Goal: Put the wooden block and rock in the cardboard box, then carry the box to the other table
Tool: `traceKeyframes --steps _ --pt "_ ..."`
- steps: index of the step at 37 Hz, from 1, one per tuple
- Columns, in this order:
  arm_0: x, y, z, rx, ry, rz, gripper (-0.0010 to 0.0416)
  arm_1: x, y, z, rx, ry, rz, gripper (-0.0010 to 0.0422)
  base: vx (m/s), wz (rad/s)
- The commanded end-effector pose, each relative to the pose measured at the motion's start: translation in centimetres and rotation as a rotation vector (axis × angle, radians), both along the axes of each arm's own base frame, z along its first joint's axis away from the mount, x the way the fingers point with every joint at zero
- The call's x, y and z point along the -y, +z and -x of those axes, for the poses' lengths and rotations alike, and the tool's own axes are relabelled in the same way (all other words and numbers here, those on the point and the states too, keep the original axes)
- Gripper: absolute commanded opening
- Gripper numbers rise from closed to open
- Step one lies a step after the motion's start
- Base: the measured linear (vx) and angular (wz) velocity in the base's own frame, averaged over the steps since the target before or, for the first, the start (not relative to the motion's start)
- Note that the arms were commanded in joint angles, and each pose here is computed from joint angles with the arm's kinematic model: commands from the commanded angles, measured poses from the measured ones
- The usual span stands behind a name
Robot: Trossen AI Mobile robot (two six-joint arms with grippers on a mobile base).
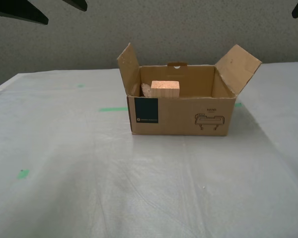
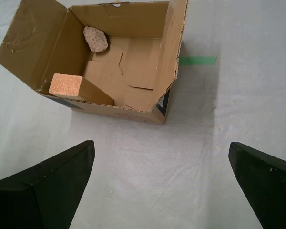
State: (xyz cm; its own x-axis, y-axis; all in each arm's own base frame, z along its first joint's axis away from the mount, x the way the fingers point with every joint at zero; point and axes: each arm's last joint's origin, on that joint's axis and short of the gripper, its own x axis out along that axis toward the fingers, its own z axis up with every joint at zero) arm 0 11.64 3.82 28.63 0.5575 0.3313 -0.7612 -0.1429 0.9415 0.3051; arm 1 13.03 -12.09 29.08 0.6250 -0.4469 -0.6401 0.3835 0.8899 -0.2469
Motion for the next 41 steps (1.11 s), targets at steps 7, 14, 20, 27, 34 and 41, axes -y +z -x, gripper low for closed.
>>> traceKeyframes --steps 7,14,20,27,34,41 --pt "0.02 0.02 -0.01 0.0 -0.006 0.001 0.0393 0.01 0.06 0.0 0.002 0.003 0.003 0.0398 0.0 0.0" --pt "0.02 0.02 0.0 0.0 -0.006 0.001 0.0394 0.0 0.05 0.0 0.002 0.003 0.003 0.0398 0.0 0.0" --pt "0.02 0.02 0.0 0.0 -0.006 0.001 0.0394 0.0 0.05 0.0 0.002 0.003 0.003 0.0398 0.0 0.0" --pt "0.02 0.02 0.0 0.0 -0.006 0.001 0.0394 0.0 0.05 -0.01 0.002 0.003 0.003 0.0398 0.0 0.0" --pt "0.02 0.02 0.0 0.0 -0.006 0.001 0.0394 0.0 0.05 0.0 0.002 0.003 0.003 0.0398 0.0 0.0" --pt "0.02 0.02 0.0 0.0 -0.006 0.001 0.0393 0.0 0.05 0.0 0.002 0.003 0.003 0.0398 0.0 0.0"
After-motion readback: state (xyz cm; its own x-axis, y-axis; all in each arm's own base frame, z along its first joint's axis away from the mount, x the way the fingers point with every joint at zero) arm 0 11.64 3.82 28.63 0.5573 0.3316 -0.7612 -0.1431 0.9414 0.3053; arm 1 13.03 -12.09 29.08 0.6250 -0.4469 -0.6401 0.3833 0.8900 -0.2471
